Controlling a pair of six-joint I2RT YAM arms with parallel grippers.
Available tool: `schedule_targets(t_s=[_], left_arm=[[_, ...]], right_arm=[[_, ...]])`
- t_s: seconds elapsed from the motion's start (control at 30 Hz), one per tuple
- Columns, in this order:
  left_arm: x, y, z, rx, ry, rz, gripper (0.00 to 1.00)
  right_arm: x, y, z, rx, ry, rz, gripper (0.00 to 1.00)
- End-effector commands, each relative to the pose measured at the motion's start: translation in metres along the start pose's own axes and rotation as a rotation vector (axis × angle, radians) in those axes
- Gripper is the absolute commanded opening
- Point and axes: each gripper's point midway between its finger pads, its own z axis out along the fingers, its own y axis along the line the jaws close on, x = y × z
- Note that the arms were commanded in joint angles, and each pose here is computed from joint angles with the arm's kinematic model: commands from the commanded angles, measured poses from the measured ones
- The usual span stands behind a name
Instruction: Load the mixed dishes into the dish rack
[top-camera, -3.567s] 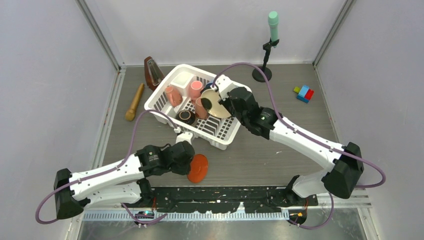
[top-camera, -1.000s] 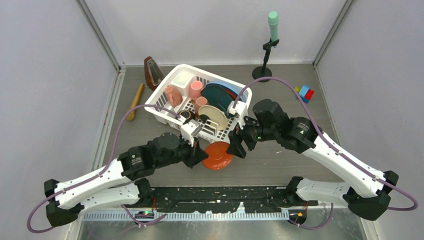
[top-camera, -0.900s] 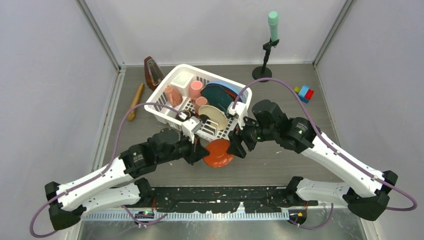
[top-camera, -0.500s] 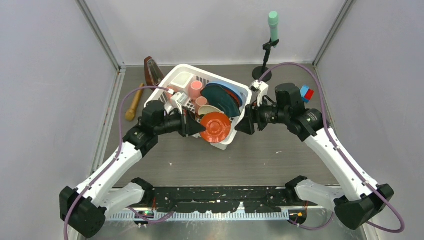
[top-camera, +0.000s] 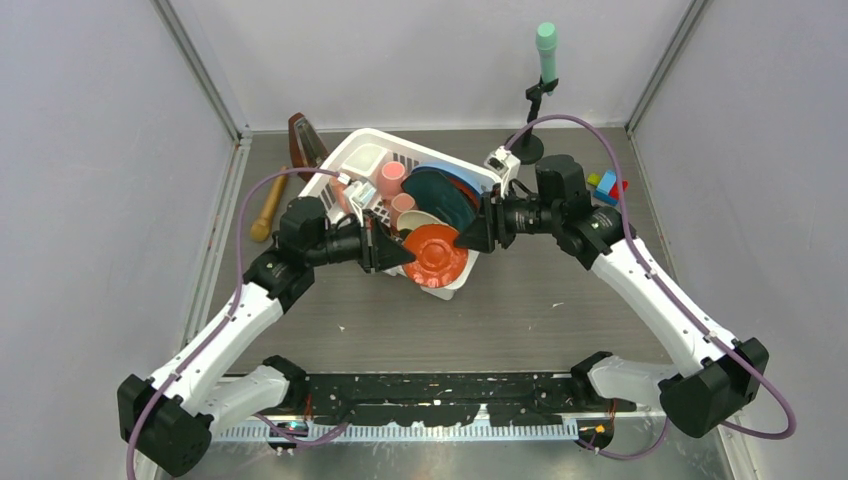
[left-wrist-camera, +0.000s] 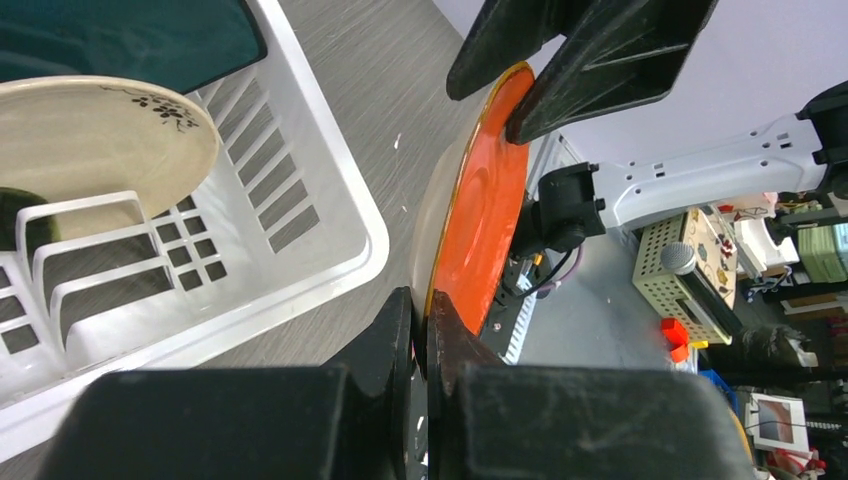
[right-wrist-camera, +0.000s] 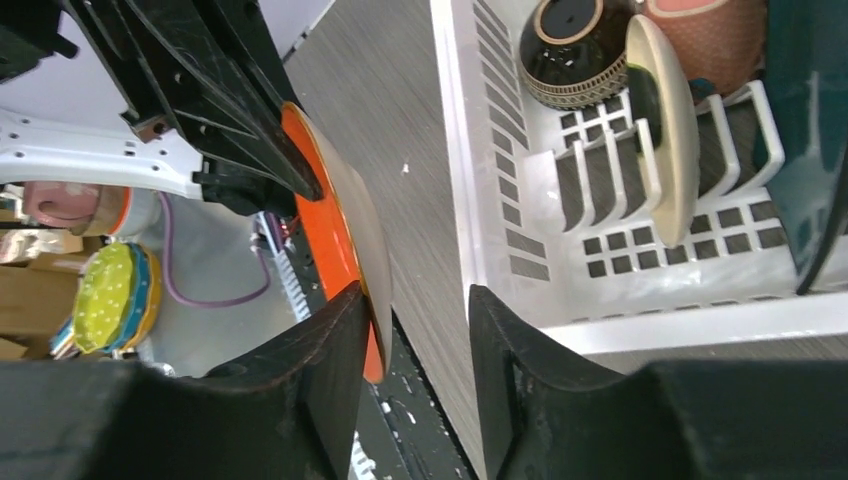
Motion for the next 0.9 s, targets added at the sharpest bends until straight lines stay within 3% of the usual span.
schedule_targets(t_s=[0.0,0.03,0.07,0.1,0.13,0.2,0.27,0.33,0.57,0.67,0.87], left_arm=[[-0.030,-0.028,-0.004,0.095,-0.086,0.076,0.00],[-0.030,-0.028,-0.003,0.094,-0.086,0.076,0.00],[-0.031,-0.027,-0.003,0.090,-0.087,0.072,0.00],[-0.032,-0.026,-0.001,0.084,-0.088,0.066,0.00],[-0.033,-0.024,-0.001,0.078,-0.088,0.061,0.06],[-0.035,-0.019,-0.001,0.036,-0.084,0.050,0.36],[-0.034,-0.009,-0.006,-0.045,-0.081,0.045,0.58],[-0.029,0.011,-0.016,-0.191,-0.069,0.035,0.68],[-0.021,0.074,-0.083,-0.716,-0.107,0.029,0.86],[-0.016,0.082,-0.104,-0.813,-0.087,0.074,0.88],[-0.016,0.092,-0.145,-0.981,-0.123,0.157,0.87]], right_arm=[[-0.020,0.016,0.003,-0.085,-0.052,-0.003,0.40],[-0.020,0.017,0.005,-0.097,-0.045,0.005,0.35],[-0.019,0.017,0.005,-0.101,-0.042,0.009,0.20],[-0.019,0.018,0.004,-0.101,-0.037,0.011,0.13],[-0.018,0.017,0.004,-0.095,-0.034,0.011,0.04],[-0.019,0.010,0.002,-0.042,-0.036,0.000,0.01],[-0.024,-0.004,0.000,0.051,-0.062,-0.013,0.00],[-0.032,-0.028,-0.004,0.193,-0.106,-0.033,0.00],[-0.044,-0.040,0.009,0.354,-0.142,-0.277,0.00],[-0.039,-0.046,0.026,0.443,-0.080,-0.414,0.00],[-0.040,-0.069,0.052,0.587,-0.011,-0.514,0.00]])
